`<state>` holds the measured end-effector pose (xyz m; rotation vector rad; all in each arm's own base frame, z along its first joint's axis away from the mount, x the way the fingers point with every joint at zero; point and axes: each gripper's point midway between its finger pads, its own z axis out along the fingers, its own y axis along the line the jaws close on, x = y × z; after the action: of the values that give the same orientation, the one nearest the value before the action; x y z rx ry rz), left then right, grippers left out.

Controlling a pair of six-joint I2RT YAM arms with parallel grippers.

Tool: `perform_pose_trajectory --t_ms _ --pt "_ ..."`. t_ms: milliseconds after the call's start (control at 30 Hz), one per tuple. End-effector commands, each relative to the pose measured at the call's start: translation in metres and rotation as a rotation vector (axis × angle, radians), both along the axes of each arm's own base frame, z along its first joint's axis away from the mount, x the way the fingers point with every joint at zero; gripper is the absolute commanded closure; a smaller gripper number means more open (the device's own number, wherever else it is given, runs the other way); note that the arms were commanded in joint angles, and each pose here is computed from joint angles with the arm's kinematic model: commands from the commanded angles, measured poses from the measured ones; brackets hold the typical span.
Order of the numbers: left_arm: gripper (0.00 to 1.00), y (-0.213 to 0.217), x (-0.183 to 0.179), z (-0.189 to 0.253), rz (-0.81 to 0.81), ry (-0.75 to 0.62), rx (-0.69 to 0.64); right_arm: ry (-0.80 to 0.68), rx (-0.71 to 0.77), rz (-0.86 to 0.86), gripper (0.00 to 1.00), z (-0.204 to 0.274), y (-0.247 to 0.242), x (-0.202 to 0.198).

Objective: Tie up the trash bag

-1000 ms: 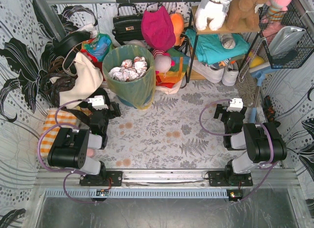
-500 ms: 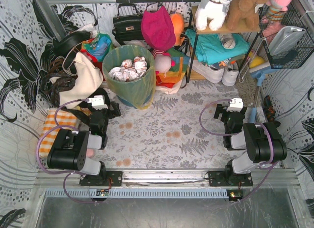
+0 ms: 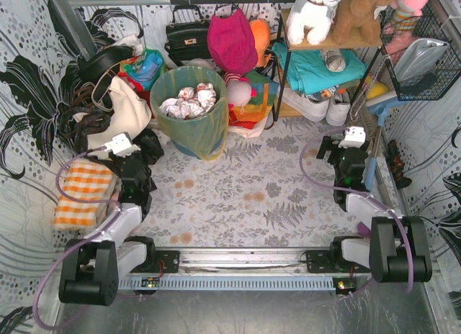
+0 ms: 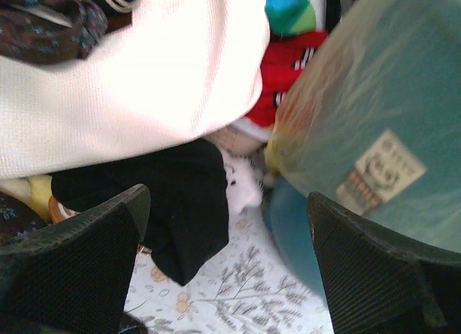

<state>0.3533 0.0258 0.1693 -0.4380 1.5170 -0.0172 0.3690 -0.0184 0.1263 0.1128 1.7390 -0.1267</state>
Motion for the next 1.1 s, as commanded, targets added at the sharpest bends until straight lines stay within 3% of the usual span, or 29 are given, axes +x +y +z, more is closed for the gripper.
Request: perform_pose_trajectory --t_ms 0,233,300,400,567,667,1067 --pt "0.02 0.01 -0.006 0.027 0.095 -0.008 -0.127 0.107 0.137 0.068 0.03 0.007 0.021 -0.005" --pt "0.02 0.01 -0.024 0.062 0.123 -0.001 -0.247 0.197 0.423 0.151 0.02 0.05 0.06 -0.008" --pt "0.02 0.001 -0.023 0.071 0.077 0.049 -0.239 0.199 0.458 0.203 0.01 0.065 0.071 -0.008" --pt "0.03 -0.009 -0.021 0.077 0.022 0.154 -0.217 0.201 0.552 0.21 0.09 0.081 0.08 -0.004" --pt "0.02 -0.023 -0.02 0.082 -0.093 0.265 -0.106 0.299 0.73 0.233 0.12 0.093 0.109 0.005" --pt "0.02 -0.027 -0.024 0.089 -0.136 0.256 -0.066 0.329 0.736 0.286 0.14 0.103 0.144 0.009" --pt "0.02 -0.012 -0.043 0.097 -0.067 0.204 -0.036 0.334 0.812 0.377 0.3 0.157 0.285 0.01"
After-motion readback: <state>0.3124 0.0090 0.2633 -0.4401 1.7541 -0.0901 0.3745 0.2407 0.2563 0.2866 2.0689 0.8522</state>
